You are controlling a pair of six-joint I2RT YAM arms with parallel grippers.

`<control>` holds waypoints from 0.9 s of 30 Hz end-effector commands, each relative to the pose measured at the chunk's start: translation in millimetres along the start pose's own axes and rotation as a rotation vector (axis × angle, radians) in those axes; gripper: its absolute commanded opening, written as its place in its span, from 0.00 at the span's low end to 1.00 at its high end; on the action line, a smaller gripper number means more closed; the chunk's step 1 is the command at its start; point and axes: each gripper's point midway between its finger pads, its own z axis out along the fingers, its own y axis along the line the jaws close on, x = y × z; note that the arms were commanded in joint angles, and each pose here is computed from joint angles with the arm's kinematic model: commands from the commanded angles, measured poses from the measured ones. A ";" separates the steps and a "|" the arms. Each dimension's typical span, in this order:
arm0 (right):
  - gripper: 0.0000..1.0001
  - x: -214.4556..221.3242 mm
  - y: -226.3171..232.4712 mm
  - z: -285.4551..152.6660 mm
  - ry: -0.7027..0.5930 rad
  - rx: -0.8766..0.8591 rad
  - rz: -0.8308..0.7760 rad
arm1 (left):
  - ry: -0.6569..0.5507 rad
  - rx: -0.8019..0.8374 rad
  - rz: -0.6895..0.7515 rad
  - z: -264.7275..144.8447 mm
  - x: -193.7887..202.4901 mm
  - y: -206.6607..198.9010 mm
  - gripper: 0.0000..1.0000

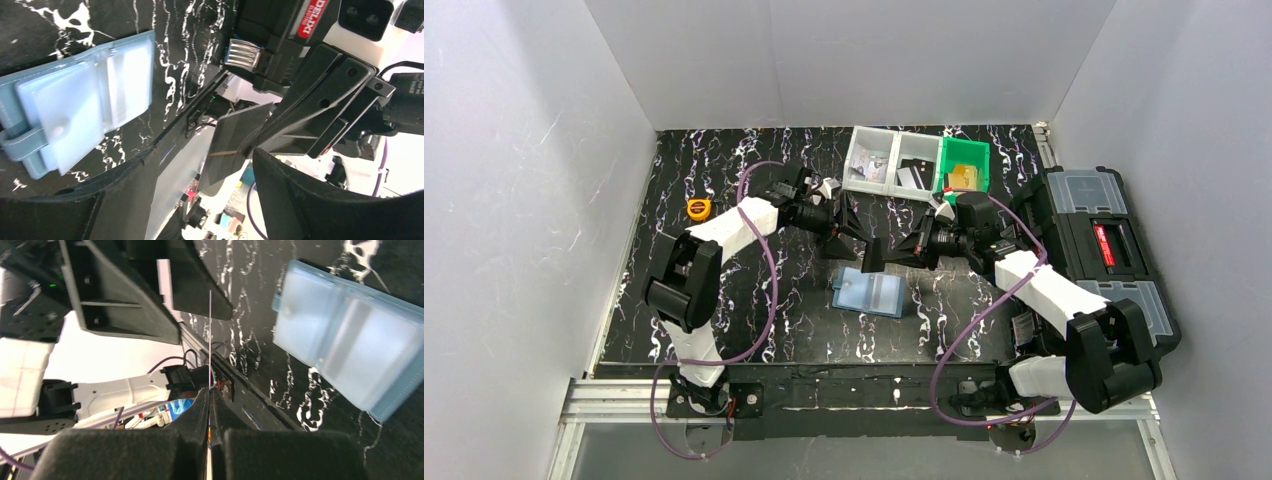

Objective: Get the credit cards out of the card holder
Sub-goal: Remove the credit card from the card holder, then place the credit card in the storage box.

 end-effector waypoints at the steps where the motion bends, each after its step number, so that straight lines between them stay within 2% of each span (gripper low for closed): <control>1: 0.01 -5.6 44.4 -5.1 0.025 -0.168 -0.037 | 0.025 0.166 0.007 -13.0 7.2 -37.7 0.65; 5: 0.01 -7.8 48.1 -3.6 0.031 -0.186 -0.029 | 0.022 0.199 -0.011 -13.7 6.8 -40.6 0.59; 8: 0.01 -7.2 46.0 -2.0 0.039 -0.182 -0.022 | 0.013 0.232 -0.022 -15.7 4.8 -45.2 0.50; 10: 0.01 -7.0 44.1 -1.2 0.040 -0.179 -0.020 | 0.009 0.239 -0.022 -16.6 4.7 -47.1 0.42; 14: 0.01 -6.9 41.5 0.3 0.043 -0.176 -0.014 | 0.003 0.255 -0.031 -17.2 3.7 -50.1 0.15; 17: 0.02 -7.0 40.9 1.1 0.046 -0.176 -0.013 | -0.002 0.282 -0.043 -17.8 2.8 -53.8 0.02; 20: 0.31 -7.1 39.4 2.4 0.048 -0.179 -0.010 | -0.020 0.332 -0.045 -19.3 -0.7 -61.5 0.00; 22: 0.45 -8.3 38.6 3.8 0.044 -0.185 -0.002 | -0.033 0.366 -0.061 -19.9 -3.3 -65.5 0.00; 24: 0.53 -9.1 40.1 5.1 0.048 -0.199 0.008 | -0.043 0.413 -0.079 -21.8 -6.5 -72.4 0.00; 27: 0.54 -11.4 43.6 6.7 0.050 -0.228 0.027 | -0.046 0.475 -0.117 -23.8 -11.4 -80.4 0.00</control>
